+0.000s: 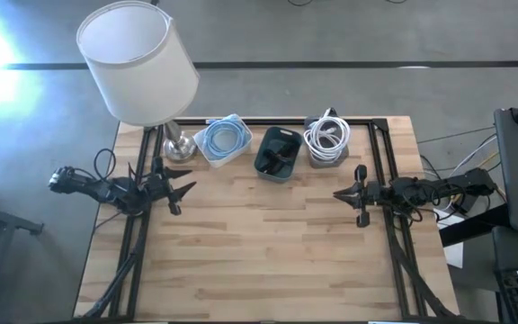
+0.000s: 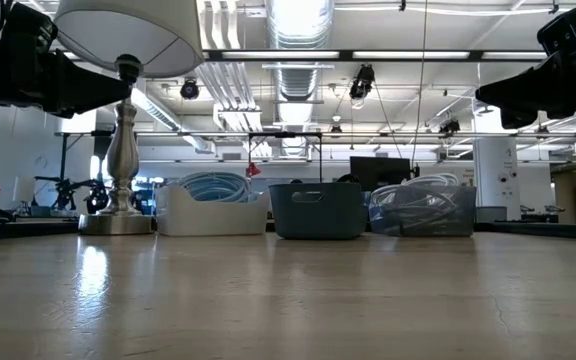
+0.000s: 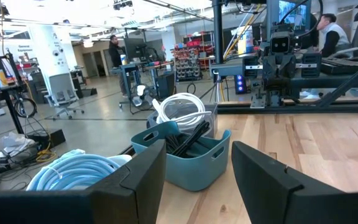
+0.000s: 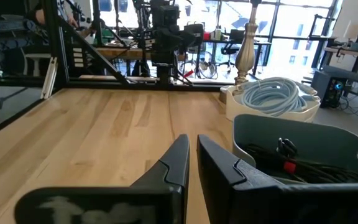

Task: Pick & Place USB Port
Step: Return to Home Position

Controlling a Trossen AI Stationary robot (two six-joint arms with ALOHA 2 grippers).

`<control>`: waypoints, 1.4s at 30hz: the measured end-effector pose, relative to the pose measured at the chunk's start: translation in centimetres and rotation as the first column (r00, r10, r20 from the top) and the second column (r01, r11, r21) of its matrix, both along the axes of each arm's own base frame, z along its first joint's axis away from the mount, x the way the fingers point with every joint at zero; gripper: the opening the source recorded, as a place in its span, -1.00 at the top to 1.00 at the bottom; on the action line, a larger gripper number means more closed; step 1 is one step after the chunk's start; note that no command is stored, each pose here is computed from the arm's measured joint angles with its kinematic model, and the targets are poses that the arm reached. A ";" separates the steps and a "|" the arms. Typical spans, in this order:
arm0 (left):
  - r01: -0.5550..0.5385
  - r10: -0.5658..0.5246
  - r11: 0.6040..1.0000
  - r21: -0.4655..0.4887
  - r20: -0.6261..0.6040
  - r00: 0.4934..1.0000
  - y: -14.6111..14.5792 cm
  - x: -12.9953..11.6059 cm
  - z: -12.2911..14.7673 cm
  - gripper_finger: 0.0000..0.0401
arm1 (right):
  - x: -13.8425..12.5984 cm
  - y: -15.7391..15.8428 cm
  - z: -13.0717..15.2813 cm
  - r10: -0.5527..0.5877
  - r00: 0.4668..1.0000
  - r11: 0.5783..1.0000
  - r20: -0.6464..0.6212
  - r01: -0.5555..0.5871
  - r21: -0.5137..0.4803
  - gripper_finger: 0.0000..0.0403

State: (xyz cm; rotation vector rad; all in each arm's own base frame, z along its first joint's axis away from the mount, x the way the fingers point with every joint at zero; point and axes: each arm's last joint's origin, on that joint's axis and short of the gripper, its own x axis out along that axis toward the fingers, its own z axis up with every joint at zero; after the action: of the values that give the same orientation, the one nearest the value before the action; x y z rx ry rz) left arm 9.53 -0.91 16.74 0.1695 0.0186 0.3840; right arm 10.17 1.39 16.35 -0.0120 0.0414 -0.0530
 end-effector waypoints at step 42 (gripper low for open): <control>0.001 -0.001 1.000 -0.004 0.015 1.000 0.0 0.0 0.3 0.06 | 0.0 0.0 0.0 0.000 1.000 1.000 0.000 0.000 0.001 0.87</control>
State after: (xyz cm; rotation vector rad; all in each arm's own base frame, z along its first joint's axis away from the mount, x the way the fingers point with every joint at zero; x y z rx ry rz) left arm 9.51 -0.90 16.99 0.1625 0.0050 0.3846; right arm 10.17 1.39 16.35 -0.0114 0.0413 -0.0531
